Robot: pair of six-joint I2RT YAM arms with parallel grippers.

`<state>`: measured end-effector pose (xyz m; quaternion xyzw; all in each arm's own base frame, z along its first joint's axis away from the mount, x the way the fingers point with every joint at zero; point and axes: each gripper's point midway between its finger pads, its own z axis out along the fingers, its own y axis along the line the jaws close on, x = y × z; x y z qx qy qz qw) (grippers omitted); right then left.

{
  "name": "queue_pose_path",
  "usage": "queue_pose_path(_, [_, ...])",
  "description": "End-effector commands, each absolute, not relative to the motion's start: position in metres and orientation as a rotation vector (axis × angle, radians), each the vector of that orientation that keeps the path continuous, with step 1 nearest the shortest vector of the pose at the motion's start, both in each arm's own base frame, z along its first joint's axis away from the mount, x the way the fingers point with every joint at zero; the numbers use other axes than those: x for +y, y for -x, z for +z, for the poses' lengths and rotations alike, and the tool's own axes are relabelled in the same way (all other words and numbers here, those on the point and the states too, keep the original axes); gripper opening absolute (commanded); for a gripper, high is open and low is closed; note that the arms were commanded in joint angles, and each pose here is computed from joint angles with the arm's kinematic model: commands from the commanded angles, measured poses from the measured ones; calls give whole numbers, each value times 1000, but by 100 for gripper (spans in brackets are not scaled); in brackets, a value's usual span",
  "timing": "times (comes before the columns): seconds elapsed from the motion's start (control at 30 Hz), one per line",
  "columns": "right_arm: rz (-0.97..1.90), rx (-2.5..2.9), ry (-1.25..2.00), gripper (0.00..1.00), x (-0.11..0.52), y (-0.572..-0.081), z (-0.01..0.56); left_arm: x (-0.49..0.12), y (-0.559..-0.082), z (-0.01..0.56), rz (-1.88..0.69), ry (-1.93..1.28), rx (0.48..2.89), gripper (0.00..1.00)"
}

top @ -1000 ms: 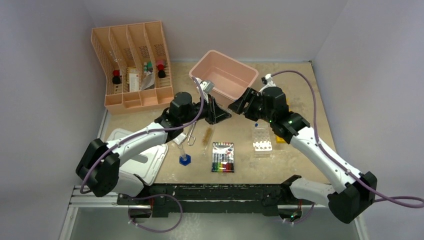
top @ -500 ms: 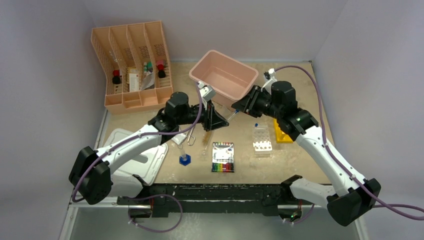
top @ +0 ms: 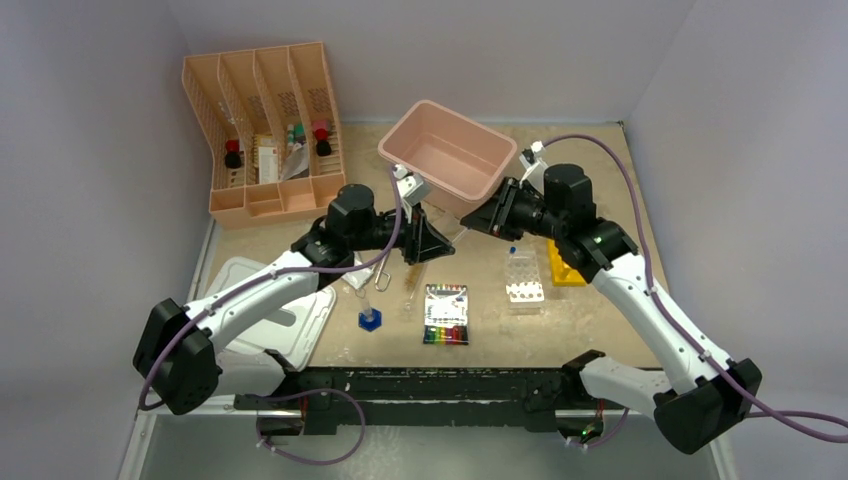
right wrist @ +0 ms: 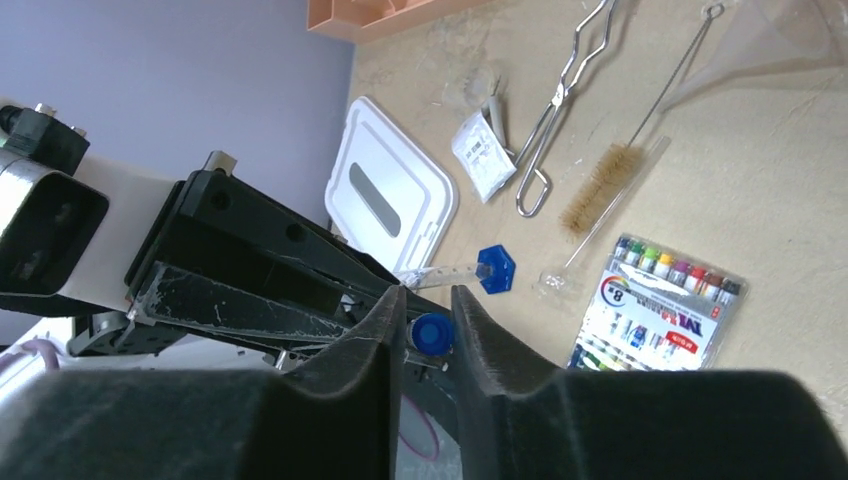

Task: Organize the chemistry lab equipment

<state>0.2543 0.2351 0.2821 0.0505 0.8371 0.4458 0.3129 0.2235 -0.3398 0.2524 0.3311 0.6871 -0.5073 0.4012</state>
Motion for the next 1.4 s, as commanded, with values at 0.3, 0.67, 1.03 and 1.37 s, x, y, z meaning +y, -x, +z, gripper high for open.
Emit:
queue_pose_path(0.3, [758,2194,-98,9,184,-265,268,-292,-279,269,-887,-448,1863,56])
queue_pose_path(0.67, [133,2172,-247,6,105,-268,216,-221,-287,262,-579,-180,1950,57])
queue_pose_path(1.03, [-96,1907,-250,5,115,-259,206,-198,-280,278,-563,-110,1829,57])
queue_pose_path(1.37, [-215,1868,-235,6,122,-265,161,-200,-284,270,-545,-110,1849,57])
